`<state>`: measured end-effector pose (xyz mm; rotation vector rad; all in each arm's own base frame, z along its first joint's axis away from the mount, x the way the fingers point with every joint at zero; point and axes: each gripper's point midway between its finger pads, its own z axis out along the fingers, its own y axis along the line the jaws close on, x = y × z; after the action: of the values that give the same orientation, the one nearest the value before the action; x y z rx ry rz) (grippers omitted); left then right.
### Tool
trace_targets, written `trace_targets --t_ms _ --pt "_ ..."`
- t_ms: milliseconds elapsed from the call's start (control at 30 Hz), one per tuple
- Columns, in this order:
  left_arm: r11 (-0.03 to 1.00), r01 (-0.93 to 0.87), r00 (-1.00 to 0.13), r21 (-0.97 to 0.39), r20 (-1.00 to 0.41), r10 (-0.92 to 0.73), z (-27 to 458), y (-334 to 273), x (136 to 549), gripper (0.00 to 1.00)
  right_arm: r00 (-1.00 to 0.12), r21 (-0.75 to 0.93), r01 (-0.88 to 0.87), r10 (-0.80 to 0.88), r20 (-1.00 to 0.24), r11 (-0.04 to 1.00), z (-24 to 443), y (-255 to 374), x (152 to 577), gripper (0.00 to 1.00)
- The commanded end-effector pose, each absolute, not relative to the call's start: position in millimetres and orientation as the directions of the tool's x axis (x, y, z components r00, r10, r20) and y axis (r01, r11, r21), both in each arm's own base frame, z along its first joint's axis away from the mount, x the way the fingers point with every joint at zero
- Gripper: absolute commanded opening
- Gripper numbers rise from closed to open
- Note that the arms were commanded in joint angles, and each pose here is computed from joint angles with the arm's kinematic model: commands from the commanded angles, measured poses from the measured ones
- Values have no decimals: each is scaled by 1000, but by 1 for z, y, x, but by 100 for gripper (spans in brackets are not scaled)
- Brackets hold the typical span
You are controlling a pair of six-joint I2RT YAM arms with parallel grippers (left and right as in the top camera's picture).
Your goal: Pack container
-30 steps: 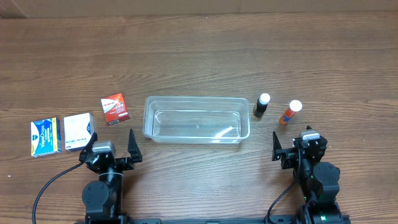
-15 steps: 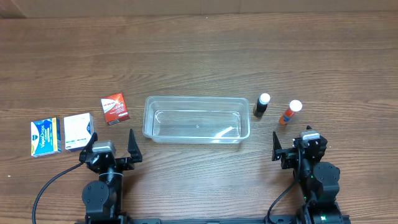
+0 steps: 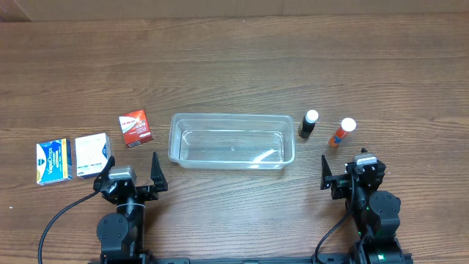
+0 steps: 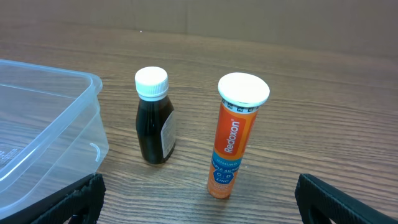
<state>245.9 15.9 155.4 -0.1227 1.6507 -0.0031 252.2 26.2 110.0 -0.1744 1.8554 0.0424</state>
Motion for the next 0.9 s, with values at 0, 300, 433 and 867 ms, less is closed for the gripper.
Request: trace_targets --t_ms 0,300,433,867 --pt "993 -72 -68 -91 -993 -96 156 15 246 100 -283 -55 -127 -90 -955 990 107 24 252 100" --pt "993 -72 -68 -91 -993 -96 156 15 246 100 -284 -55 -127 -90 -955 990 107 24 252 100" --pt "993 -72 -68 -91 -993 -96 156 15 246 100 -283 -56 -125 -90 -955 991 107 23 252 100" --pt "994 -65 -69 -92 -993 -97 156 14 246 100 -282 -55 -127 -89 -955 990 107 24 252 100"
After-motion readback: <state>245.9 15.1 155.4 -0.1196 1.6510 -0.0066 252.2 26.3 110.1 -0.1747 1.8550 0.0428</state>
